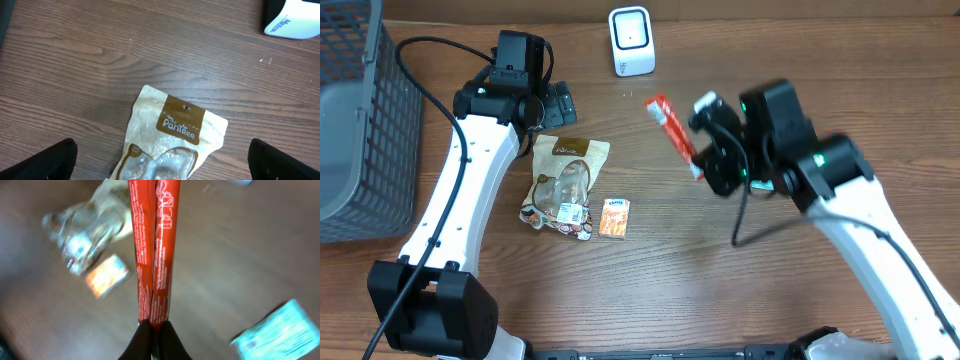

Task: Scan the item barcode
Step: 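Lift the red stick toward the white scanner, then hold the red stick in front of the white scanner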

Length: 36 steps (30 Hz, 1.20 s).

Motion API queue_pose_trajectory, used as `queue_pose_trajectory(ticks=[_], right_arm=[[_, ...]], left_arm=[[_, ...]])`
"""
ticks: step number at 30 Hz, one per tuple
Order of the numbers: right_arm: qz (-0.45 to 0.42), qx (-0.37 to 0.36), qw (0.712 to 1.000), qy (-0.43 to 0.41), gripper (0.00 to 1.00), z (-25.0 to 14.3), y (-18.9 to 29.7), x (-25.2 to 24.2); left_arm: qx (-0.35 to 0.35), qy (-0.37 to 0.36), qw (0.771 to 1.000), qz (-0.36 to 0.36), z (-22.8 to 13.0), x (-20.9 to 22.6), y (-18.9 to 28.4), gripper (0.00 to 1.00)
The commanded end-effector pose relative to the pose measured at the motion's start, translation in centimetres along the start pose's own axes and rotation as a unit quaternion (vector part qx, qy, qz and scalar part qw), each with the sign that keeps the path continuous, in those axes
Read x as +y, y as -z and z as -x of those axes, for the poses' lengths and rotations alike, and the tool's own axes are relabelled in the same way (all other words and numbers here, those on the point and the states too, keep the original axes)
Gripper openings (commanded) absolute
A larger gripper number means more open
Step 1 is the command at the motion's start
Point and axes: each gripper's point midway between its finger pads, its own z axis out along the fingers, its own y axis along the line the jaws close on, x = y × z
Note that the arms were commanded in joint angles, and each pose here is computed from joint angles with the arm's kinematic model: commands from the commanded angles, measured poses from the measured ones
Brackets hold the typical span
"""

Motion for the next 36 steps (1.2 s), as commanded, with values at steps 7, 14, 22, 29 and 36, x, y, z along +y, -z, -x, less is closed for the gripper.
queue_pose_trajectory(ticks=[7,14,22,29,36], right_arm=[[-0.211,-0.020,0.977,-0.003,0.03,8.0,-2.8,-10.3],[-0.244,-0.016,0.964,0.107,0.03,9.9,-8.2,-13.3],[-0.385,-0.033,0.913,0.133,0.03,12.1,-11.5,-19.3],[-0.475,-0.052,0.861,0.176,0.03,13.9,-14.3,-21.7],[-0.517,-0.044,0.824,0.227,0.03,13.9,-17.6,-22.6]], left_arm=[[-0.008,0.003,1.000,-0.001,0.5,-0.2,0.4,1.00],[-0.008,0.003,1.000,-0.001,0.5,-0.2,0.4,1.00],[-0.008,0.003,1.000,-0.001,0.5,-0.2,0.4,1.00],[-0.008,0.003,1.000,-0.001,0.5,-0.2,0.4,1.00],[-0.008,0.003,1.000,-0.001,0.5,-0.2,0.4,1.00]])
